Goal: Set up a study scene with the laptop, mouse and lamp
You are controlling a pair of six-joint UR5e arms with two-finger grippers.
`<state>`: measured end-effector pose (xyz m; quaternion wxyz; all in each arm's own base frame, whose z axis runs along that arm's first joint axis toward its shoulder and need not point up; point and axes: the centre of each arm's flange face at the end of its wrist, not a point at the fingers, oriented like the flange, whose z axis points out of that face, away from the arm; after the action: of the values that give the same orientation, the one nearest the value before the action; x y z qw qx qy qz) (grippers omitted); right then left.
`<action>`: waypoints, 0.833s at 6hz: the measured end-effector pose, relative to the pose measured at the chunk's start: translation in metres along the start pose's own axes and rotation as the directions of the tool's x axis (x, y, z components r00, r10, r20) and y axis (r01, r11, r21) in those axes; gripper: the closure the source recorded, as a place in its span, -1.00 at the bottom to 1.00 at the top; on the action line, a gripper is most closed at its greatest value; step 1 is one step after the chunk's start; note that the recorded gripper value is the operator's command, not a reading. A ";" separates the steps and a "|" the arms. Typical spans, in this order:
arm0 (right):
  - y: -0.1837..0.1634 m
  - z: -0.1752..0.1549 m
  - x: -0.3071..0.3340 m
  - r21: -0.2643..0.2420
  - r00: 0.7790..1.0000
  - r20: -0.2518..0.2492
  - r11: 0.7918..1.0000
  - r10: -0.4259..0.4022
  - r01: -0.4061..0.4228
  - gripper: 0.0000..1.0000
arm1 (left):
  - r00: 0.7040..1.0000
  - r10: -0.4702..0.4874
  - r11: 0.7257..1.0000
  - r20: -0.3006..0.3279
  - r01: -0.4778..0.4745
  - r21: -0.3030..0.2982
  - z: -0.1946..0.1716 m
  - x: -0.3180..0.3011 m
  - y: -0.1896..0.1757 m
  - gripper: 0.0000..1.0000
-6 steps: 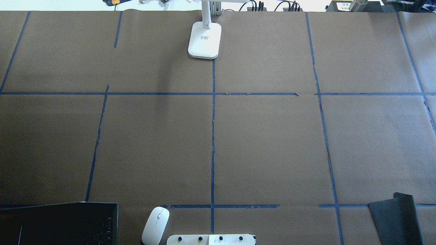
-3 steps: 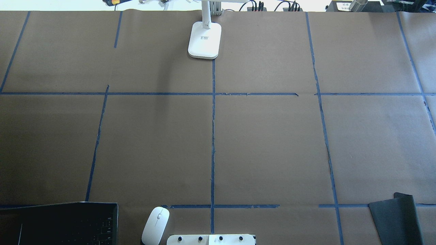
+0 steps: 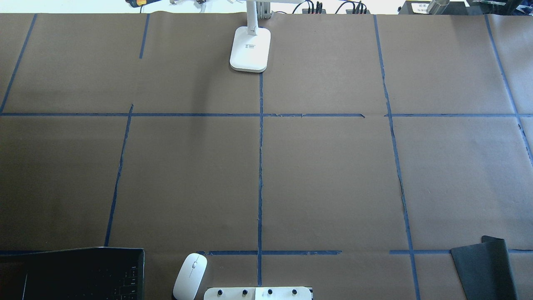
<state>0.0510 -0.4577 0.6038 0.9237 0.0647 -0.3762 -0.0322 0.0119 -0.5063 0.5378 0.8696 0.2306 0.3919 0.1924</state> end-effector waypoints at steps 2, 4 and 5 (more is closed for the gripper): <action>0.000 0.001 -0.001 -0.001 1.000 0.000 1.000 0.003 -0.003 -1.00 | 0.980 0.188 0.981 -0.066 -0.185 0.056 -0.009 0.092 -0.023 -1.00; 0.000 0.001 0.000 -0.003 1.000 0.000 1.000 0.007 -0.007 -1.00 | 0.933 0.327 0.945 -0.149 -0.319 0.073 -0.026 0.185 -0.003 -0.99; 0.000 0.002 0.000 -0.004 1.000 -0.001 1.000 0.007 -0.007 -1.00 | 0.899 0.389 0.921 -0.203 -0.382 0.071 -0.032 0.229 0.011 -0.99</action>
<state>0.0495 -0.4579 0.6048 0.9242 0.0617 -0.3758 -0.0296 0.1278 -0.3713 0.3895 0.7638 0.2942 0.4322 0.3785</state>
